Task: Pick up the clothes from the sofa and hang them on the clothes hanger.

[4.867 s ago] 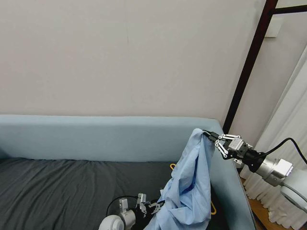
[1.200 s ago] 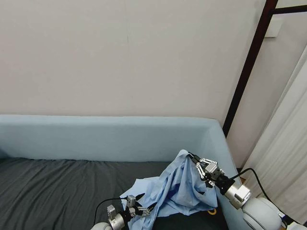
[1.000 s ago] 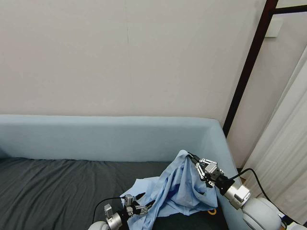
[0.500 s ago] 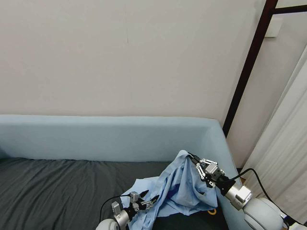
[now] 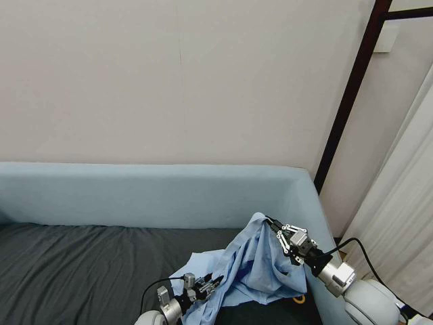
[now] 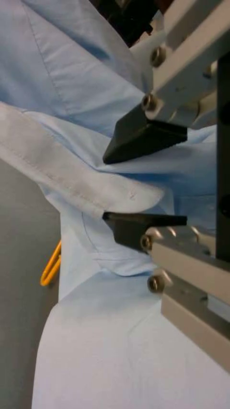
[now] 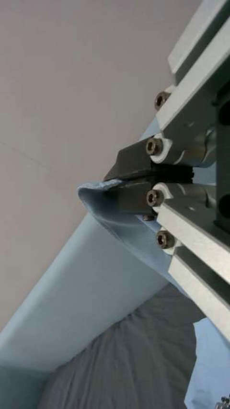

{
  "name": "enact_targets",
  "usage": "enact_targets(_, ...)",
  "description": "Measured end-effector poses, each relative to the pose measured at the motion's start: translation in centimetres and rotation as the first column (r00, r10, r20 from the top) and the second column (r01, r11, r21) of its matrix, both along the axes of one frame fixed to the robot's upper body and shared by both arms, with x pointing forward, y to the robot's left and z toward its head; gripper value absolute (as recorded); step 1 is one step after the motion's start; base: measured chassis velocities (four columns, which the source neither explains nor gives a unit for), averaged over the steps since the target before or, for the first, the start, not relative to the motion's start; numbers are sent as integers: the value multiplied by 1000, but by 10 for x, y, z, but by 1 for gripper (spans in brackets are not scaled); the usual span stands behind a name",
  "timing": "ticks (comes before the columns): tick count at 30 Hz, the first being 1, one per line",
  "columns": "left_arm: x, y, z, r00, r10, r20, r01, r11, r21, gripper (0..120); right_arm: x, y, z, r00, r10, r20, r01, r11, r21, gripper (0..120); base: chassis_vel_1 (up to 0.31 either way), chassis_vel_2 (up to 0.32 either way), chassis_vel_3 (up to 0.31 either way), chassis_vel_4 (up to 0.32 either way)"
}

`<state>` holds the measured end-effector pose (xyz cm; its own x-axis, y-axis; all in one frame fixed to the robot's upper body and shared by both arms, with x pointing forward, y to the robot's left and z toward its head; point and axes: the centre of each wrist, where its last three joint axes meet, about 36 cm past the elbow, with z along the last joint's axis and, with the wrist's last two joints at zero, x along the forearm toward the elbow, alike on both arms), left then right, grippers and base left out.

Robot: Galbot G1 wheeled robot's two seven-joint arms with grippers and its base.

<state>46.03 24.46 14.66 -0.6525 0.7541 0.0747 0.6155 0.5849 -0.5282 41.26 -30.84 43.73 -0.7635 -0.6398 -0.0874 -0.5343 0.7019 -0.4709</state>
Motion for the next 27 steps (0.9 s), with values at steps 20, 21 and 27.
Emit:
enact_targets(20, 5, 9, -5, 999, -35, -13, 34, 999, -30, 72, 0, -3, 2, 1000, -4, 5, 4, 1000, -1, 0, 0, 0, 0, 0)
enact_targets(21, 6, 11, -6, 999, -37, -15, 36, 999, -32, 75, 0, -3, 2, 1000, -4, 5, 4, 1000, -1, 0, 0, 0, 0, 0)
enact_targets(27, 10, 16, -9, 997, -70, -25, 68, 996, -65, 87, 0, -2, 2, 1000, -3, 5, 3, 1000, 0, 0, 0, 0, 0, 0)
